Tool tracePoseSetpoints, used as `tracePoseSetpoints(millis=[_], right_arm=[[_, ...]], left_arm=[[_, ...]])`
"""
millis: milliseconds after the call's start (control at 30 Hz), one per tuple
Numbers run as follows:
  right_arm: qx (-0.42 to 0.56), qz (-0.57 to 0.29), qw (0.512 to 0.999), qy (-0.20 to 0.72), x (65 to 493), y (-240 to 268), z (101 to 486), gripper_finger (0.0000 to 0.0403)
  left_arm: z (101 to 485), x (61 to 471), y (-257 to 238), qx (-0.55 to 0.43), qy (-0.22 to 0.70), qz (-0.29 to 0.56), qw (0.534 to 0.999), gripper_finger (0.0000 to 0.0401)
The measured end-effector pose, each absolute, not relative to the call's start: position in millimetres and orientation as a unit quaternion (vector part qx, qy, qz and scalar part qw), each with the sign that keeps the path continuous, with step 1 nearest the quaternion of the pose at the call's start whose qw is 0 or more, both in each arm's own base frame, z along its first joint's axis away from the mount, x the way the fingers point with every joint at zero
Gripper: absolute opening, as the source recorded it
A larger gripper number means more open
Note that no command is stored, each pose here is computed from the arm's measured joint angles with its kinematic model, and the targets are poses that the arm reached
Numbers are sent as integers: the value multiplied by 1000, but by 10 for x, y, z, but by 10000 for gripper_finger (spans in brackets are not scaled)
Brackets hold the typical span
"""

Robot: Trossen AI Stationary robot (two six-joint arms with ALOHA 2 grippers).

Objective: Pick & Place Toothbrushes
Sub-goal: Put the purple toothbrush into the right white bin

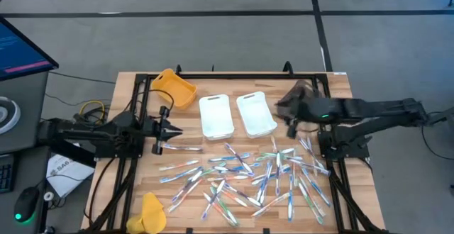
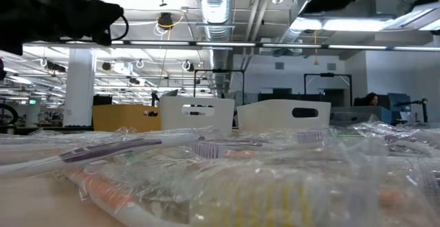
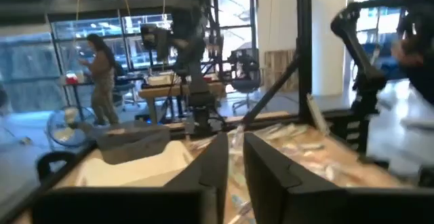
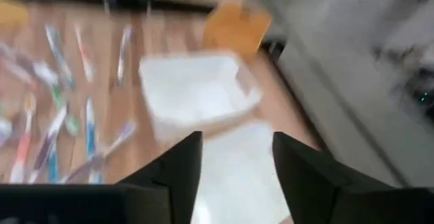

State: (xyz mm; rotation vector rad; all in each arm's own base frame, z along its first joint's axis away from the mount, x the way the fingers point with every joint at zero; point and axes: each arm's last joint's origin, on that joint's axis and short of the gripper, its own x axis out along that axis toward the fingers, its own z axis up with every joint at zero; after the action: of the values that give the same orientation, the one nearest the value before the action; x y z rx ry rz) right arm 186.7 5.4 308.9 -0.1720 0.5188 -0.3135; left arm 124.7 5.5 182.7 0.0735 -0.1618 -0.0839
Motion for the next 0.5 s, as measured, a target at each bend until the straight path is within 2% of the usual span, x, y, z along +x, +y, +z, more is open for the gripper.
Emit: tracePoseSetpoints(millis=[100, 233, 500], right_arm=[[-43, -157, 953, 257, 2106, 115, 3022, 206], [-44, -140, 940, 307, 2385, 249, 2817, 232], [-72, -119, 930, 341, 2947, 446, 2540, 239]], left_arm=[[1828, 1274, 63, -13, -82, -34, 996, 75], [1796, 1306, 57, -22, -68, -51, 996, 87], [1863, 1313, 57, -16, -106, -52, 993, 86]])
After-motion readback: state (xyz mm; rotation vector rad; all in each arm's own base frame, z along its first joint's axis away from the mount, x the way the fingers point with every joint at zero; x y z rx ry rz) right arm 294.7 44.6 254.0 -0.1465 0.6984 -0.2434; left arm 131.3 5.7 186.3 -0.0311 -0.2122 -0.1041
